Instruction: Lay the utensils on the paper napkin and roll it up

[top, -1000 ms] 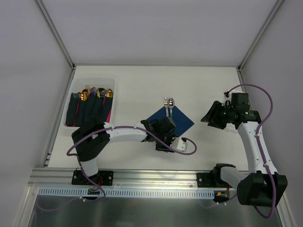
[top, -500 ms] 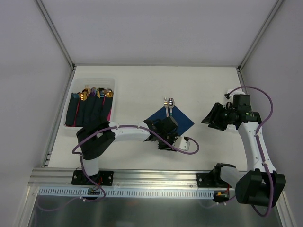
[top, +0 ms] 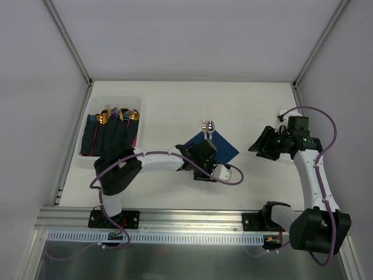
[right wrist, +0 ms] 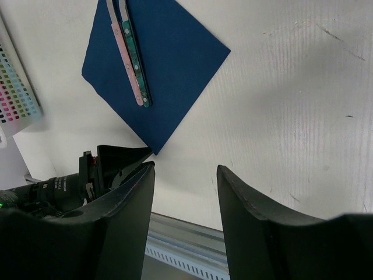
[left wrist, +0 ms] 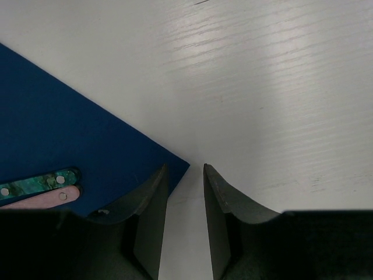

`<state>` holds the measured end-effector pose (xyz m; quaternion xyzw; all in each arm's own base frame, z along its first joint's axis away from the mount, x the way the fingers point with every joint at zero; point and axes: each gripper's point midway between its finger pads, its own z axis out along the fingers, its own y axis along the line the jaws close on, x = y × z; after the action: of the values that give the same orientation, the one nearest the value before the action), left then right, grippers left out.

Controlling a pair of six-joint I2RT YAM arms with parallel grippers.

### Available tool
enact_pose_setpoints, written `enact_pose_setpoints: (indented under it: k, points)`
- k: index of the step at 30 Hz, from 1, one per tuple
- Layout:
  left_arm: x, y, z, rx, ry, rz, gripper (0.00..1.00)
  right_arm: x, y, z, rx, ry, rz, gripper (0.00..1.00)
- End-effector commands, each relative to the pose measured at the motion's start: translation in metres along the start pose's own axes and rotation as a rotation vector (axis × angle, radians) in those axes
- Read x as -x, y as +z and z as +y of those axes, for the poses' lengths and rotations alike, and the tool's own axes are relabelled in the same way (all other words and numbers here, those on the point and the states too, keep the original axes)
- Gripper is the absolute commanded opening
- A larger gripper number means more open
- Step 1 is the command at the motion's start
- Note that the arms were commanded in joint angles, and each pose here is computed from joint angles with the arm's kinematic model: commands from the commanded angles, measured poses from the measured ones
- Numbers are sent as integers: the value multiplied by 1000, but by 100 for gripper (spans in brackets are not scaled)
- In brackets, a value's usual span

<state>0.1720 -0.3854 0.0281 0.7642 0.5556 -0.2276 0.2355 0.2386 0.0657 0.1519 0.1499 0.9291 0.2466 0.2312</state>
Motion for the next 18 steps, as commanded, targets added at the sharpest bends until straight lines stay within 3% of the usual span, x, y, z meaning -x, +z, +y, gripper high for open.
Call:
enact_pose_setpoints:
  k: [1,18]
  points:
    - [11,-1,11,13,29,-33,31,2,1,0,18,-13,-4,50]
    - [3,9,2,-47,7,-31,30,3,4,2,38,-3,12,48]
